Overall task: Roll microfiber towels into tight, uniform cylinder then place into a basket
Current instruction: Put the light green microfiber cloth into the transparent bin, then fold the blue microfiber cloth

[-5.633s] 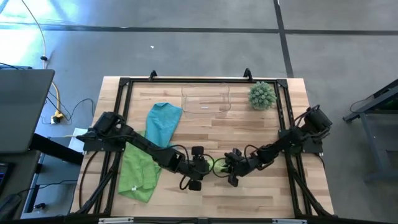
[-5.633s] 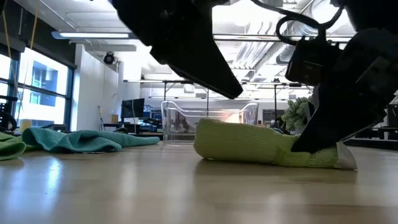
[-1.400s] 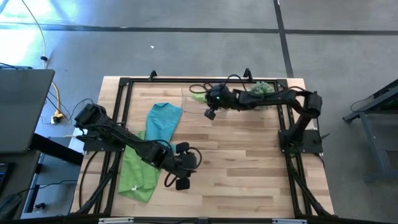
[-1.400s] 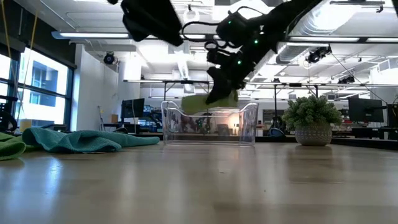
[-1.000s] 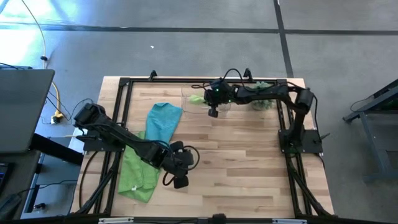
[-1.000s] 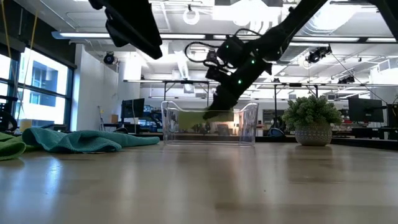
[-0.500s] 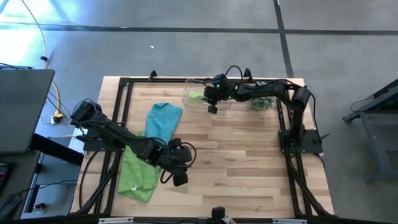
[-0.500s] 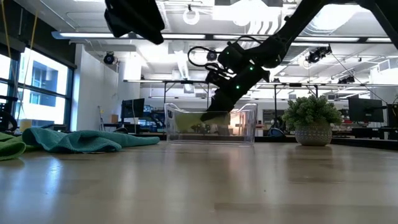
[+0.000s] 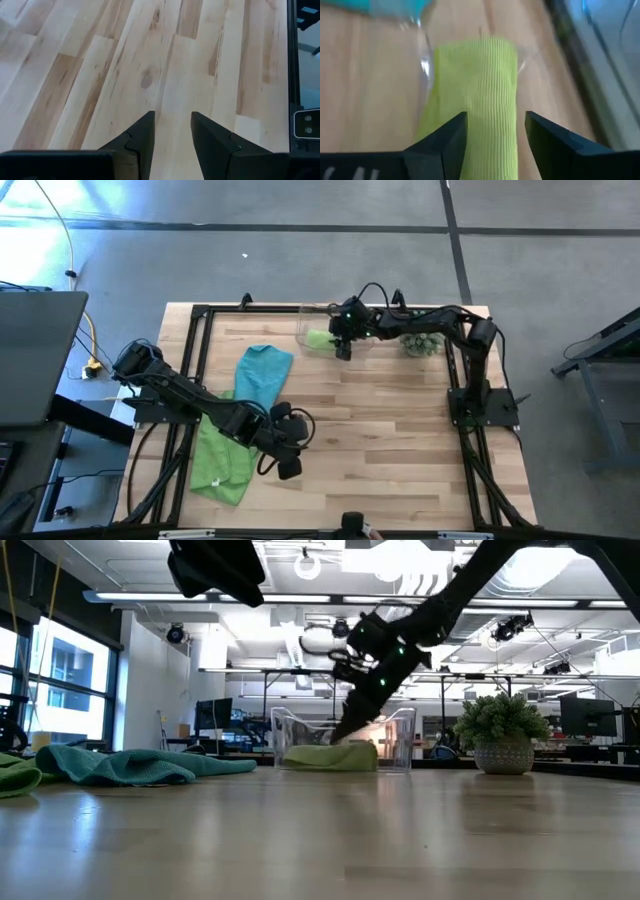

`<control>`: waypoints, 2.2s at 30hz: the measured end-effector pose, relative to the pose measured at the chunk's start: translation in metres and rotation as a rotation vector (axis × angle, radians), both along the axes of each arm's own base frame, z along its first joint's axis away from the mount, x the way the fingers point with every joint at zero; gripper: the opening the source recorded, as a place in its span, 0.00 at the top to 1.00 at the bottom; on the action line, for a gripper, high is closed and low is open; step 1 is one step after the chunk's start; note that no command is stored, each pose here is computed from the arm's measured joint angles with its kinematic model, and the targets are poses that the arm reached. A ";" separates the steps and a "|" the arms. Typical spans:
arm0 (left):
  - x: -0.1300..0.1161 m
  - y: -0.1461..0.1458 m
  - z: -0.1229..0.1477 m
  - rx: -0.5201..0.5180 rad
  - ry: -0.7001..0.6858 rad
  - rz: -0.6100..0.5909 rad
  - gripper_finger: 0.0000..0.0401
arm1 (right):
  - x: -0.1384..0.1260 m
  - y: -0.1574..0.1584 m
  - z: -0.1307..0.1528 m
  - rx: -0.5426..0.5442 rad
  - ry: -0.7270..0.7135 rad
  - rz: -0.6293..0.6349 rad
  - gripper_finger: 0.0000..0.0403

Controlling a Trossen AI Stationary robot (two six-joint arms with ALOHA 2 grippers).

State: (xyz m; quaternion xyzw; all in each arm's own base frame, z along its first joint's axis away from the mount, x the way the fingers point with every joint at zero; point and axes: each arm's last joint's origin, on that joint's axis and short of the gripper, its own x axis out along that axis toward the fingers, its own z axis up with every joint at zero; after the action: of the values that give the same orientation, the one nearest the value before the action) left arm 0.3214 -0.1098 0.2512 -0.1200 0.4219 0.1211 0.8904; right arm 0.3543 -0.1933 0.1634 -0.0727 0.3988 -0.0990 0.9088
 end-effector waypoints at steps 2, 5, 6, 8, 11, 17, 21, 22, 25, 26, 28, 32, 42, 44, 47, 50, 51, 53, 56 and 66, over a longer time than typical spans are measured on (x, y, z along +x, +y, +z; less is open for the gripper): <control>0.000 0.000 0.000 -0.001 0.000 0.000 0.71 | 0.000 0.000 0.004 0.009 0.054 0.006 0.52; 0.000 0.000 0.000 0.006 0.003 -0.011 0.71 | 0.003 -0.003 0.014 0.028 0.086 0.007 0.52; 0.000 0.000 0.000 0.008 0.004 -0.013 0.71 | 0.007 -0.004 0.023 0.020 0.067 0.008 0.52; 0.000 0.001 0.000 0.012 0.008 -0.014 0.71 | 0.011 -0.006 0.038 0.019 0.055 0.013 0.52; -0.003 0.005 -0.002 0.046 0.041 0.000 0.71 | 0.014 -0.008 0.057 0.034 0.089 0.020 0.52; -0.015 0.030 -0.008 0.240 0.184 0.139 0.71 | 0.009 -0.005 0.108 0.090 0.175 0.026 0.52; -0.024 0.057 -0.013 0.277 0.322 0.282 0.71 | -0.007 0.007 0.143 0.153 0.223 0.030 0.52; -0.026 0.064 -0.016 0.273 0.346 0.317 0.71 | -0.012 0.010 0.152 0.176 0.228 0.035 0.52; -0.034 0.083 -0.035 0.251 0.432 0.377 0.71 | -0.027 0.027 0.174 0.231 0.221 0.040 0.52; -0.038 0.088 -0.042 0.235 0.466 0.388 0.71 | -0.033 0.034 0.181 0.240 0.211 0.047 0.52; -0.048 0.100 -0.058 0.202 0.538 0.413 0.71 | -0.043 0.050 0.193 0.263 0.193 0.064 0.52; -0.066 0.120 -0.092 0.157 0.615 0.451 0.71 | -0.061 0.087 0.206 0.285 0.162 0.097 0.52; -0.071 0.133 -0.124 -0.002 0.452 0.536 0.71 | -0.098 0.182 0.190 0.389 0.099 0.212 0.52; -0.065 0.128 -0.124 -0.019 0.390 0.522 0.71 | -0.105 0.198 0.179 0.420 0.098 0.233 0.52; -0.052 0.118 -0.123 -0.074 0.275 0.466 0.71 | -0.114 0.221 0.161 0.475 0.076 0.264 0.52; -0.039 0.109 -0.121 -0.105 0.152 0.416 0.71 | -0.121 0.244 0.139 0.533 0.043 0.303 0.52; -0.035 0.106 -0.122 -0.112 0.119 0.405 0.71 | -0.122 0.251 0.131 0.552 0.032 0.314 0.52; -0.029 0.102 -0.126 -0.119 0.079 0.391 0.71 | -0.125 0.265 0.116 0.579 0.001 0.330 0.52; -0.020 0.099 -0.136 -0.128 0.032 0.376 0.71 | -0.129 0.283 0.093 0.587 -0.051 0.338 0.52; 0.005 0.084 -0.123 -0.087 -0.216 0.144 0.71 | -0.128 0.306 0.027 0.517 -0.350 0.328 0.52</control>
State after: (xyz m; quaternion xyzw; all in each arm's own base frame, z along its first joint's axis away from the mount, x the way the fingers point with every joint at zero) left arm 0.3265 -0.0253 0.1286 -0.2008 0.3185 0.1528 0.9137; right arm 0.2267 0.1132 0.1903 0.1148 0.2320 0.1418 0.9555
